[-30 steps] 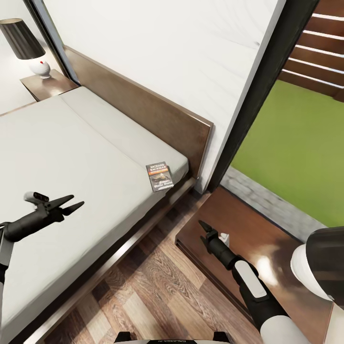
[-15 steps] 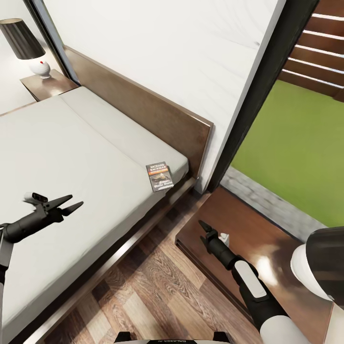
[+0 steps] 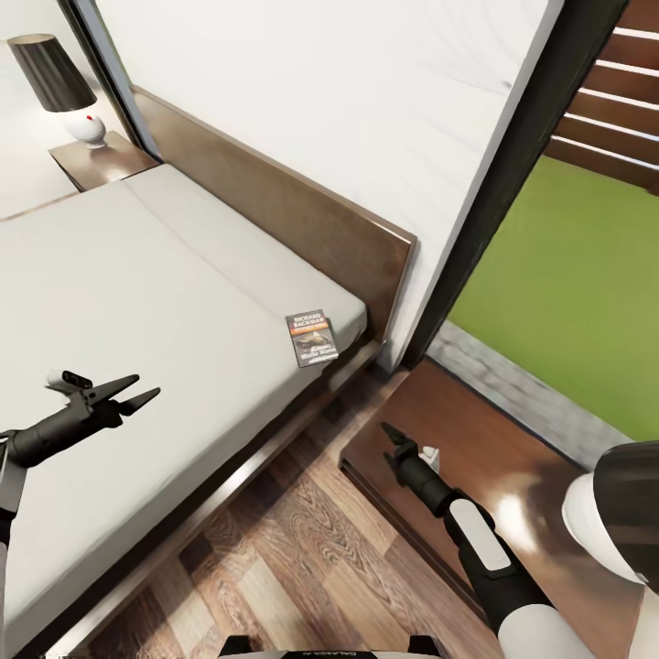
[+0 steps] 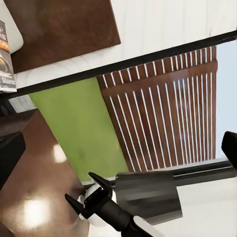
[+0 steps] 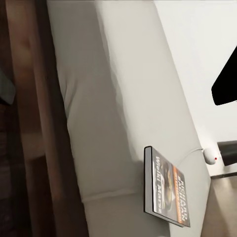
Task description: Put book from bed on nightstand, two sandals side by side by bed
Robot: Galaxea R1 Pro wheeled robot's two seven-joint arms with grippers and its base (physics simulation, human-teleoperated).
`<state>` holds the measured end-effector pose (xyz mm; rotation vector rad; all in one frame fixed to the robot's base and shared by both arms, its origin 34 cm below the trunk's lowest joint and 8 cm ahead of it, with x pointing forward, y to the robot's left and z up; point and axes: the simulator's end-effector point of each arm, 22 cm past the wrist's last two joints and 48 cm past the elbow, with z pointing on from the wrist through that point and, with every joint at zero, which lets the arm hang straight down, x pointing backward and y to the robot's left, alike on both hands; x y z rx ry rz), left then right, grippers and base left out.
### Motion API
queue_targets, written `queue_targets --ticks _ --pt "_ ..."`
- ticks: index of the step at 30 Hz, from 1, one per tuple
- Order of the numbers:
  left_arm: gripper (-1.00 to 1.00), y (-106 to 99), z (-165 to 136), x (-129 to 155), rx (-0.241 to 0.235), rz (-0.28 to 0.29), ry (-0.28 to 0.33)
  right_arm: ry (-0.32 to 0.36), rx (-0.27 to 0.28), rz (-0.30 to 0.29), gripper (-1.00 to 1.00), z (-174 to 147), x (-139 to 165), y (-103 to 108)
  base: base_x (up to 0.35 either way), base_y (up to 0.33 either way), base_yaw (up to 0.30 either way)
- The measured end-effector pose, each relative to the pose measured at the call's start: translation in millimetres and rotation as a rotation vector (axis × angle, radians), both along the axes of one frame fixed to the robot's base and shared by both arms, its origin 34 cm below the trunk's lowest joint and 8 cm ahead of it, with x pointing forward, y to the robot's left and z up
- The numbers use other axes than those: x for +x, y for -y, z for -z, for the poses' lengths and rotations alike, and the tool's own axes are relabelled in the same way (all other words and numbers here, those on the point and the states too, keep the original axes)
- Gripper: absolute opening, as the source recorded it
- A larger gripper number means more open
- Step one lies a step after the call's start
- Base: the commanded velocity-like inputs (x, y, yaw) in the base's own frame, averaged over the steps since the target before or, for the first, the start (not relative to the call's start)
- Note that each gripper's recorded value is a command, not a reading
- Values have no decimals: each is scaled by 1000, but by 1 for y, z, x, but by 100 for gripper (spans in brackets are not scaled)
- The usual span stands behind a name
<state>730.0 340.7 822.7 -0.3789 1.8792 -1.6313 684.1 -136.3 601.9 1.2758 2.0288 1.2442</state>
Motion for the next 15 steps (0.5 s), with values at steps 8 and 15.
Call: queue_targets --ticks 8,15 --pt "100 0 1 0 -1 -1 -2 0 0 0 100 0 0 0 0 0 279" --pt "100 0 1 0 0 0 -3 1 -1 0 100 0 0 0 0 0 268"
